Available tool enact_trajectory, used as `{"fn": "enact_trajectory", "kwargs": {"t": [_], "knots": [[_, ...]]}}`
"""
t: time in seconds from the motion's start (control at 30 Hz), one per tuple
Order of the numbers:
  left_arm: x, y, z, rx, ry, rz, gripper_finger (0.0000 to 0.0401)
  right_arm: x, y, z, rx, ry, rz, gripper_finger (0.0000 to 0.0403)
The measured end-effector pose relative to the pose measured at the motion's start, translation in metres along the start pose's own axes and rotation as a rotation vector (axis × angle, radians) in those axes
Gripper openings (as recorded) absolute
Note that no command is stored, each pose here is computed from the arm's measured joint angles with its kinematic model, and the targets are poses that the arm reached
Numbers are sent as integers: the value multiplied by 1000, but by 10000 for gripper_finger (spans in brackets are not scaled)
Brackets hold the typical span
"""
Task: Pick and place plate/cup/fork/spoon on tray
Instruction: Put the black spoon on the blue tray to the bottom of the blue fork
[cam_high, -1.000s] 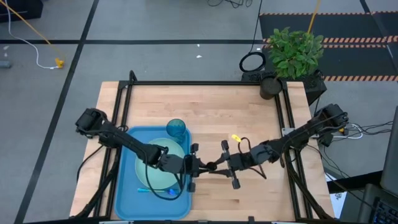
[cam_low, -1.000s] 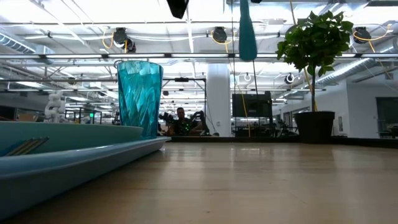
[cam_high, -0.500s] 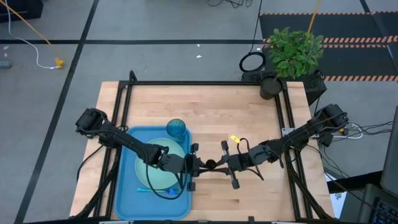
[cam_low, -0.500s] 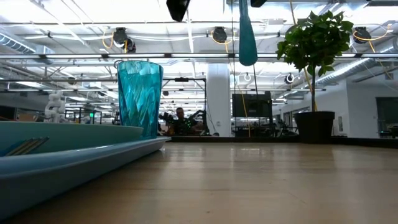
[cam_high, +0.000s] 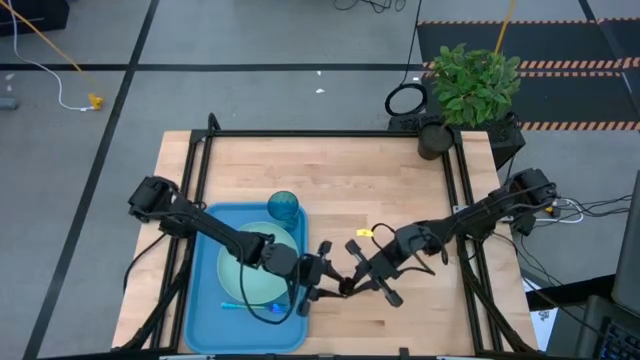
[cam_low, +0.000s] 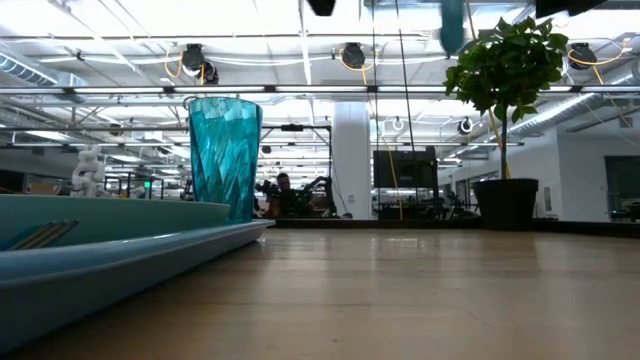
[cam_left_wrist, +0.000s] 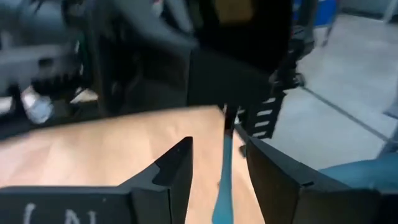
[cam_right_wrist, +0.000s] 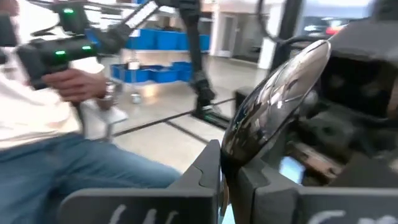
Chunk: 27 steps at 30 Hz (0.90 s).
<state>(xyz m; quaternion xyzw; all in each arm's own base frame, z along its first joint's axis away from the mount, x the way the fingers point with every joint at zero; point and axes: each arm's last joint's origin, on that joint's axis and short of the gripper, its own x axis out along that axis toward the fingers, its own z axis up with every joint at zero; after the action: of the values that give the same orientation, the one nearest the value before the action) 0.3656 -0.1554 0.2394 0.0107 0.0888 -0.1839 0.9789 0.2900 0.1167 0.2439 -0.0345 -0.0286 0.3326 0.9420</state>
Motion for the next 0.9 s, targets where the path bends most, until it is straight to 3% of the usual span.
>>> {"fn": "enact_trajectory", "kwargs": {"t": [0.1, 0.3, 0.73, 0.9], "knots": [[5, 2, -3, 19, -32, -43, 151, 3, -3, -8, 6, -9, 53, 1], [7, 8, -6, 22, -28, -97, 146, 3, -5, -7, 1, -23, 50, 1], [7, 8, -5, 55, -41, -138, 14, 3, -5, -7, -1, -26, 72, 0], [7, 10, -5, 57, -40, -147, 27, 3, -4, -7, 0, -25, 73, 0]]}}
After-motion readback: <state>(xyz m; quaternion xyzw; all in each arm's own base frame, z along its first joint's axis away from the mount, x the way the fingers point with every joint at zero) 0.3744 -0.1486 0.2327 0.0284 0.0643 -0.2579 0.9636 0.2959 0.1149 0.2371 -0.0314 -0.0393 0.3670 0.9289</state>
